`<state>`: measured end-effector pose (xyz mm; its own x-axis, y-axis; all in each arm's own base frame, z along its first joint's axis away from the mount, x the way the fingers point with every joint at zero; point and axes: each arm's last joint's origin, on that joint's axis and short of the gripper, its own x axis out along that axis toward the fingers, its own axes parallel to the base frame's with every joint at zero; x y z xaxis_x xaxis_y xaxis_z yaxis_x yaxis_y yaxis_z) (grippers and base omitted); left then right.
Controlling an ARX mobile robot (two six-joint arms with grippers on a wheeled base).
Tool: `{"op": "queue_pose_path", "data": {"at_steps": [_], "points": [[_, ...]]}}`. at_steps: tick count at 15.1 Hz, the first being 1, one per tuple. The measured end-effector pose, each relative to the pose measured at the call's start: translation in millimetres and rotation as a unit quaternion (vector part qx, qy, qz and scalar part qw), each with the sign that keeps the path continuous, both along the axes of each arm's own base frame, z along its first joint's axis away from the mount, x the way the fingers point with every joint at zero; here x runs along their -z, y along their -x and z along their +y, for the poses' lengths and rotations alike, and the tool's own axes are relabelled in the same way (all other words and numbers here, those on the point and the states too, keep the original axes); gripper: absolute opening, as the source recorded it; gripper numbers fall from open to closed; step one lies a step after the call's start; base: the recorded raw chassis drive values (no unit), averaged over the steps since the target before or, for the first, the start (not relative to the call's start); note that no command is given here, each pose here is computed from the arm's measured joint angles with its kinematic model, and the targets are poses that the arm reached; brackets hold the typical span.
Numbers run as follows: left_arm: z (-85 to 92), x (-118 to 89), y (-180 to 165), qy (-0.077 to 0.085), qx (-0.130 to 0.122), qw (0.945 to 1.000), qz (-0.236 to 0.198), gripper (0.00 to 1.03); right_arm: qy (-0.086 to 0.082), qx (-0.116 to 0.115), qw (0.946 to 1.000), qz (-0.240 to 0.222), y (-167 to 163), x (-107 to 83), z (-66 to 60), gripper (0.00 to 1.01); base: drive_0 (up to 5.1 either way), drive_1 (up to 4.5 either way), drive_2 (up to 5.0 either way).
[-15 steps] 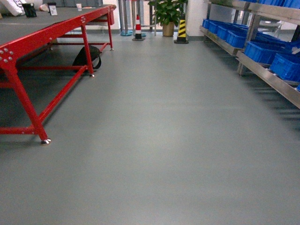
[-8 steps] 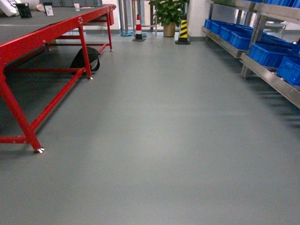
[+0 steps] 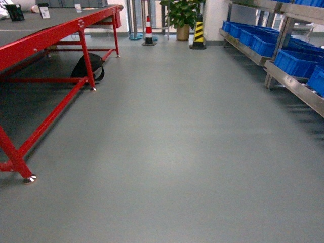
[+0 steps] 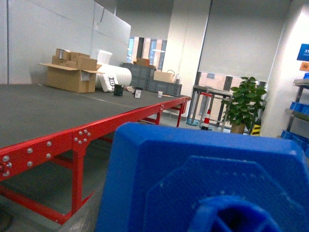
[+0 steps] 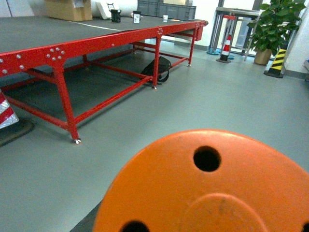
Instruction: Sort blue parts and orange caps into right shelf containers
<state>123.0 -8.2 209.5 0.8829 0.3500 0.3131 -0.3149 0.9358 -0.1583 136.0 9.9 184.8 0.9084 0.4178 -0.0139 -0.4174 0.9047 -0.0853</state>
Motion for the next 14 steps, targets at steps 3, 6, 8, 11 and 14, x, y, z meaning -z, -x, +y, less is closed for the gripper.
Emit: {"op": "queue_pose_path", "data": {"at_steps": [3,6,8,11,14], "points": [[0.0,0.4,-0.2,0.0,0.0,1.0,0.002,0.46,0.0,0.0,1.0,0.0,0.0,0.1,0.0,0.43,0.0,4.2,-4.2],[0.1,0.2,-0.1,0.0,-0.001,1.0,0.001,0.46,0.0,0.0,1.0,0.0,0.0,0.1,0.1,0.43,0.1,4.24,-4.1],[0.1,0.0,-0.1,0.0,-0.001,1.0,0.0,0.46,0.0,0.0,1.0,0.0,0.0,0.1,0.0,0.43,0.0,4.24,-4.1],[0.1,0.3,-0.2,0.0,-0.001,1.0,0.002,0.46,0.0,0.0,1.0,0.002,0.0,0.4,0.0,0.43,0.1,4.27,-4.2],[0.1,0.2,-0.2,0.0,-0.001,1.0,0.001,0.46,0.001,0.0,1.0,0.0,0.0,0.3,0.0,0.43,0.0,4.23,-4.2]]}}
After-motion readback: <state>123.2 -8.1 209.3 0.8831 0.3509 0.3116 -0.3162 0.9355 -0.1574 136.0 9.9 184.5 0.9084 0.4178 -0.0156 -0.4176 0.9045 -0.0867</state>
